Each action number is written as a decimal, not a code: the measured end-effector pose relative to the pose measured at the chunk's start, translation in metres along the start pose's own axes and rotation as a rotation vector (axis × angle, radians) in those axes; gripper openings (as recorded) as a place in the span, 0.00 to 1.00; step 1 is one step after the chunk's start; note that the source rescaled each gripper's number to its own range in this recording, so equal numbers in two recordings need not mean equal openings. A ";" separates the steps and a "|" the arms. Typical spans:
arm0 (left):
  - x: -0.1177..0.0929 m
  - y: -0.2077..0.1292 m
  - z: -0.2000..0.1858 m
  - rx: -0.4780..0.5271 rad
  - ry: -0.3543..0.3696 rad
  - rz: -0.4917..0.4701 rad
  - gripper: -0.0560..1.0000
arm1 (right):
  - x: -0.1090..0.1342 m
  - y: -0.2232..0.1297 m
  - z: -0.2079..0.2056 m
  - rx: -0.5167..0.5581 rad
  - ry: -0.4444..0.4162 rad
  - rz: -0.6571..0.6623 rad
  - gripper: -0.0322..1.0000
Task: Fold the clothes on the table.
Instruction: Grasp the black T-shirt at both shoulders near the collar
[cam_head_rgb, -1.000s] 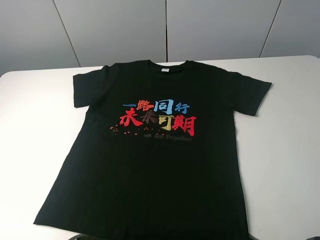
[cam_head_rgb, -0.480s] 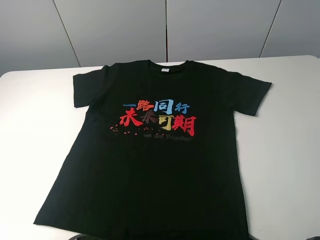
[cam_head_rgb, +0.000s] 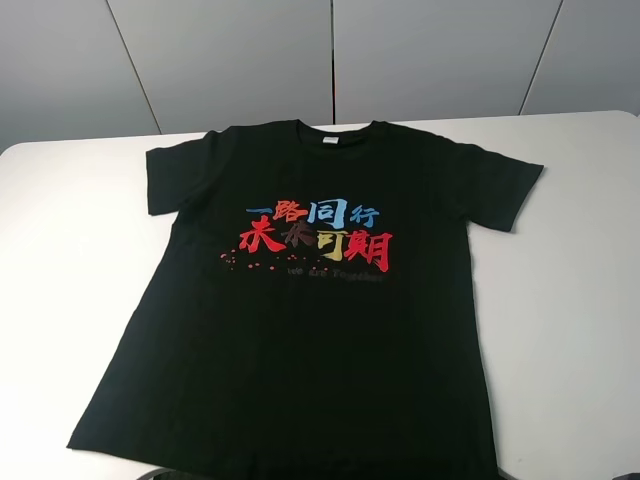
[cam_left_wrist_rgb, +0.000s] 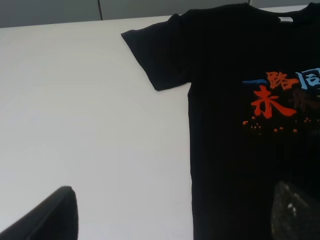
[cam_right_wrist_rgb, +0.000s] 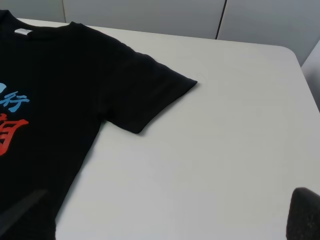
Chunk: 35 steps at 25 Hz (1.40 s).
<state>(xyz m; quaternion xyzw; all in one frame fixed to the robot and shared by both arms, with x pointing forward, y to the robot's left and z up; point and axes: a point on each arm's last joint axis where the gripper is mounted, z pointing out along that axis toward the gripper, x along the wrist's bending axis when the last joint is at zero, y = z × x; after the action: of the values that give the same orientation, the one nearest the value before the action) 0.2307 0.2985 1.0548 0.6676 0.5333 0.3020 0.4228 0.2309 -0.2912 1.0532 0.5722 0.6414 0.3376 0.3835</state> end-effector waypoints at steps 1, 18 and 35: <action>0.000 0.000 0.000 0.000 0.000 0.000 1.00 | 0.000 0.000 0.000 0.000 0.000 0.000 1.00; 0.000 0.009 0.009 0.060 0.004 -0.003 1.00 | -0.003 0.006 -0.004 -0.046 0.023 -0.034 1.00; -0.002 0.165 0.152 0.156 -0.079 0.288 1.00 | -0.009 0.188 0.094 0.277 0.193 -0.427 0.91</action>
<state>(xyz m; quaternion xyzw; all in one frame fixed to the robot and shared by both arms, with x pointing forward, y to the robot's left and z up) 0.4349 0.2475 1.1310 0.7793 0.4370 0.2906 0.3425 0.4037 -0.2782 1.1732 0.4360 0.8213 0.2112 0.3013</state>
